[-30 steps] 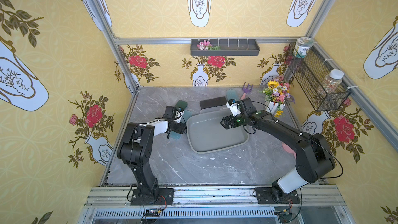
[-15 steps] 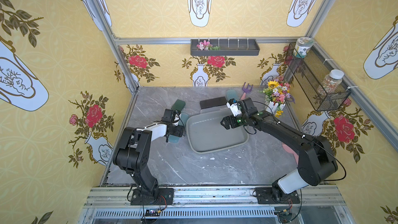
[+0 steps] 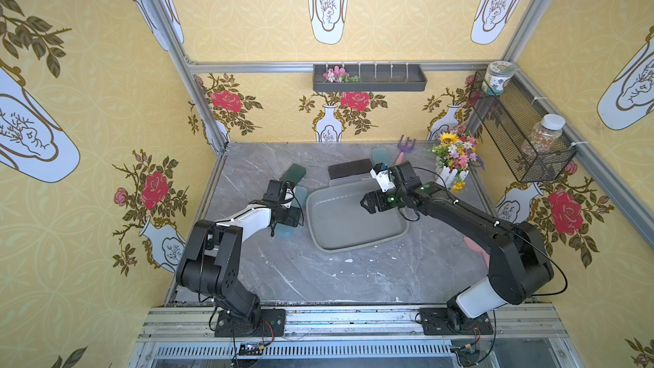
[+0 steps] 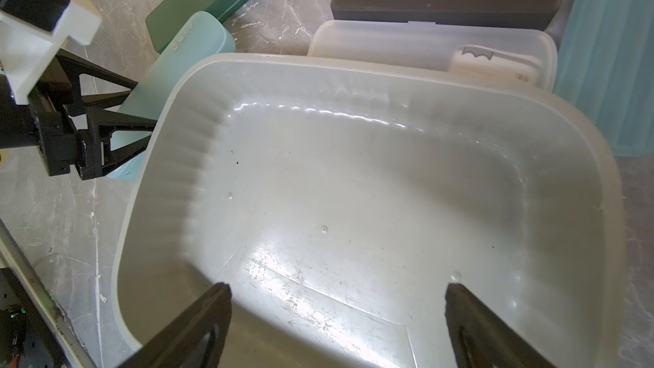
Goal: Put the pencil case into the storage box
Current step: Pick up the pencil case from the center of the board.
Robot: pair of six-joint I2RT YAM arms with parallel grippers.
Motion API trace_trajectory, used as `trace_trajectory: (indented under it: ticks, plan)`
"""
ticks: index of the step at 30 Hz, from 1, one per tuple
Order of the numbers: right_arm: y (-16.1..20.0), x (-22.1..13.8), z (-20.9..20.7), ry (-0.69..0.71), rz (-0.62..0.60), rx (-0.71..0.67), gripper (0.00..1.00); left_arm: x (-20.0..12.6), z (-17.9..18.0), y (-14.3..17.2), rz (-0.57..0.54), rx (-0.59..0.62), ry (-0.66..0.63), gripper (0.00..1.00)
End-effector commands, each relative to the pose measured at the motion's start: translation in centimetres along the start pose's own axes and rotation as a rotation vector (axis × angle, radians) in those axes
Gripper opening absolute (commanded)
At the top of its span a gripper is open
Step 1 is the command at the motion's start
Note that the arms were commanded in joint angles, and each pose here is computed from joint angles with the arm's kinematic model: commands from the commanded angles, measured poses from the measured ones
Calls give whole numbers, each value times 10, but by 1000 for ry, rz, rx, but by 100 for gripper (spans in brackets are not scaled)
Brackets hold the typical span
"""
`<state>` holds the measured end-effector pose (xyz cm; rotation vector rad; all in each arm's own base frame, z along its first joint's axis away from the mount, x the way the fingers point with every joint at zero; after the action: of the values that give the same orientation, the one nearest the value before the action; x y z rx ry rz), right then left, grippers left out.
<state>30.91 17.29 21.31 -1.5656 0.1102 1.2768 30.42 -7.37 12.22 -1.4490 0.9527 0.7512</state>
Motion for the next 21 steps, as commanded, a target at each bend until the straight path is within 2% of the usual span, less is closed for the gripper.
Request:
trace_trajectory:
  ticks: [1, 13, 21]
  plan:
    - [-6, 1, 1, -14, -34, 1, 97, -3, -3, -1, -6, -13, 25, 75]
    - [-27, 8, 7, -121, -129, 70, 97, -33, -2, -17, -73, -33, -35, 75]
    - [-34, 15, 13, -127, -126, 62, 97, -55, -7, -25, -130, -31, -26, 75]
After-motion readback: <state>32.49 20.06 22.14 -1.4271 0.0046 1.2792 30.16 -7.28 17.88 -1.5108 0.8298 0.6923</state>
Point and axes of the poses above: each gripper's point midway between its finger pads, its own x axis out along the fingers, its own z axis along the line the jaws close on, y = z × x, the point moved 10 cm from there along -x, back along the fingers, and after that the axes turned 14 degrees about -x, right-handed, at the moved point
